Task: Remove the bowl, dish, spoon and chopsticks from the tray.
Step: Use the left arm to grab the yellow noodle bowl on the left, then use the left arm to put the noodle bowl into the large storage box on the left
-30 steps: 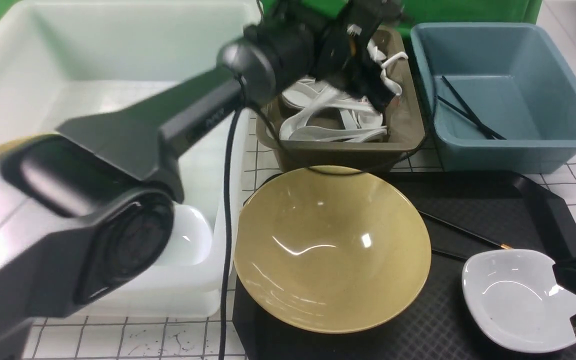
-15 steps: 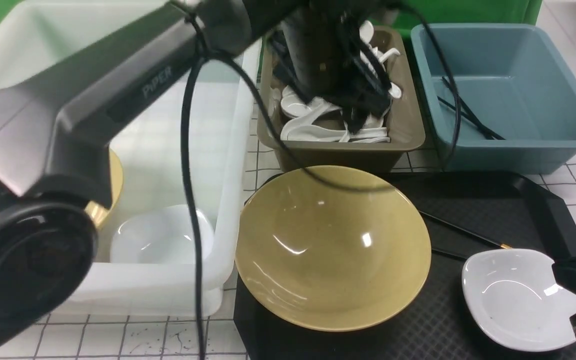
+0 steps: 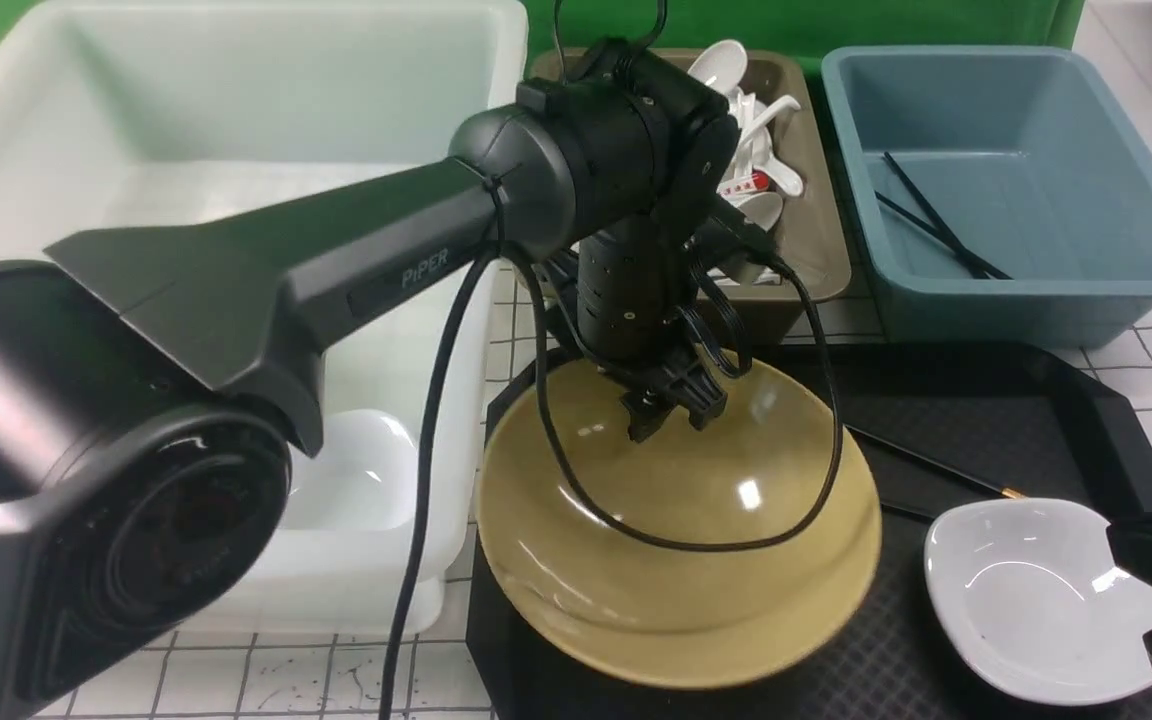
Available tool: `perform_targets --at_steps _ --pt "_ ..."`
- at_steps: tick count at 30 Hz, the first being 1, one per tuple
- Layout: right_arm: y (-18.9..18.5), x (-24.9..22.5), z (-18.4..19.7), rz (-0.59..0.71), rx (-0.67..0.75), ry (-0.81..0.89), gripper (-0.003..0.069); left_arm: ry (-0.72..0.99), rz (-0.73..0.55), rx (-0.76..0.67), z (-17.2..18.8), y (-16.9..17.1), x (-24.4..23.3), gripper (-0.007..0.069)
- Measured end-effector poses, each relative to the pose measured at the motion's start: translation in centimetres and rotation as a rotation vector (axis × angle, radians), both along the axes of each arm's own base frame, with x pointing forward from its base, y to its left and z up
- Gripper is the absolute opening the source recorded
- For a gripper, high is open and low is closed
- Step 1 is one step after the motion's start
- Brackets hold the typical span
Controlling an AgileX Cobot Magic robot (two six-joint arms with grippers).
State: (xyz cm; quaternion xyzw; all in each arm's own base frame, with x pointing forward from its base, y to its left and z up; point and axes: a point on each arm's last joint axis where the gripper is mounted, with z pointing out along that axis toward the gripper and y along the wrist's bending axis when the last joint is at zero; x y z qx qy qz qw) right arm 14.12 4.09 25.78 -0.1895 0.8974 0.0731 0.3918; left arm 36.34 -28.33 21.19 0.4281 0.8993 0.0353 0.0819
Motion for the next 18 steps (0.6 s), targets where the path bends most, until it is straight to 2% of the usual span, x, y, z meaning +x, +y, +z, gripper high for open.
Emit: perform_targets --at_steps 1,4,8,12,15,18 --pt "0.0 0.0 0.0 0.000 0.000 0.000 0.0048 0.018 -0.017 -0.008 0.2 0.0 -0.2 0.0226" --pt "0.0 0.0 0.0 0.000 0.001 0.000 0.0048 0.039 -0.013 -0.057 0.9 -0.5 -0.6 0.0143" --pt "0.0 0.0 0.0 0.000 0.001 -0.001 0.0048 0.002 -0.061 -0.169 5.0 -0.5 -1.8 0.0039" --pt "0.0 -0.1 0.1 0.000 0.002 -0.005 0.0048 -0.084 -0.062 -0.272 10.5 1.6 -2.7 0.0011" --pt "0.0 -0.1 0.1 0.000 0.003 -0.009 0.0048 -0.133 0.013 -0.354 14.3 4.7 -2.8 0.0008" --pt "0.0 -0.1 0.1 0.001 0.002 -0.006 0.0048 -0.222 0.108 -0.427 18.7 9.3 -3.3 0.0006"
